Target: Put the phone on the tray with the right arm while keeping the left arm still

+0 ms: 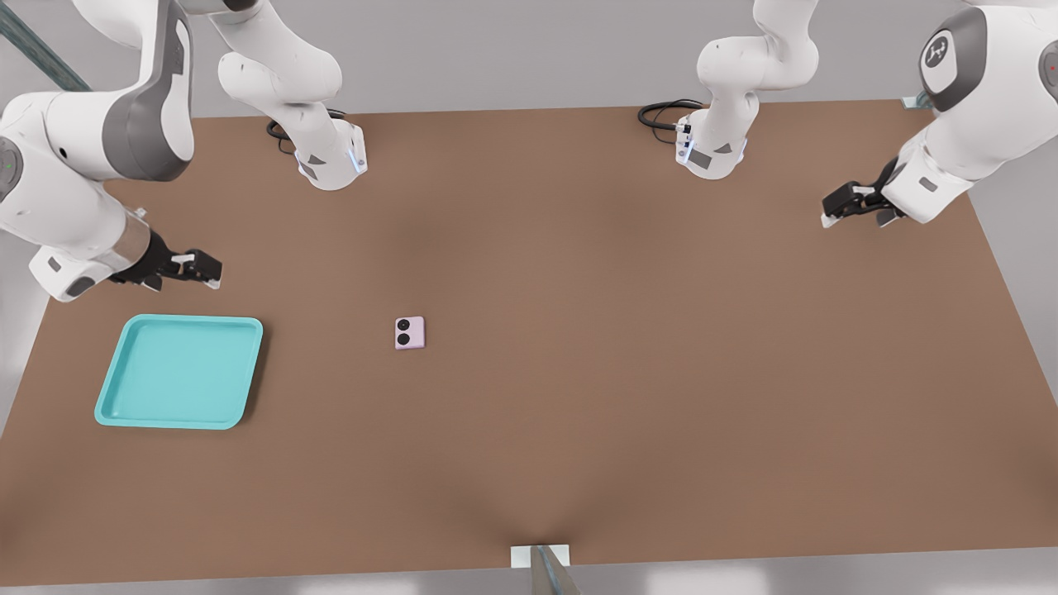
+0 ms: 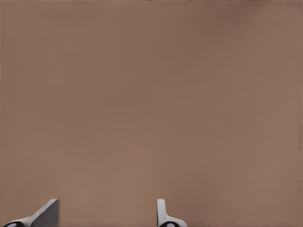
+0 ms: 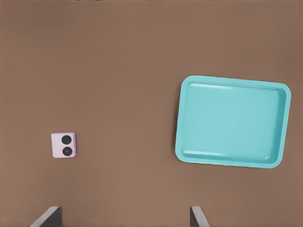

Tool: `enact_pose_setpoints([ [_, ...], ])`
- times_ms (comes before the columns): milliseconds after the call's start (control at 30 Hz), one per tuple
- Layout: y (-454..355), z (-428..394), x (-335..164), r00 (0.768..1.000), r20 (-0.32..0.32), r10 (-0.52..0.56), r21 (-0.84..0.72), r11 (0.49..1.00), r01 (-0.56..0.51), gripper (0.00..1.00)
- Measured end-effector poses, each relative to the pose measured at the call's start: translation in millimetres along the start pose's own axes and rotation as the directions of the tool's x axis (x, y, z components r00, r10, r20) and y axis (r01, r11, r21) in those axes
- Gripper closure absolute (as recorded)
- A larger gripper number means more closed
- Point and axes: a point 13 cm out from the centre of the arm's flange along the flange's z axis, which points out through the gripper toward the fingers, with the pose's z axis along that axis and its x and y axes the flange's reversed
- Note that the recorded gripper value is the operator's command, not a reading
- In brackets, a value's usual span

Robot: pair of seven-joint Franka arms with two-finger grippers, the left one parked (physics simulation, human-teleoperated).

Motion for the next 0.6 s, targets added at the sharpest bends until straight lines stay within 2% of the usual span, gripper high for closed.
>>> enact_pose_setpoints([
  [167,19,45,-31,0.999,-0.022,-0.032,-0.002,0.999,0.032,0.00],
  [367,155,161,-70,0.978,-0.067,-0.199,0.008,0.980,0.200,0.00],
  [500,193,240,-49,0.970,-0.117,-0.213,0.025,0.976,0.217,0.00],
  [600,220,272,-25,0.970,-0.125,-0.210,0.023,0.977,0.214,0.00],
])
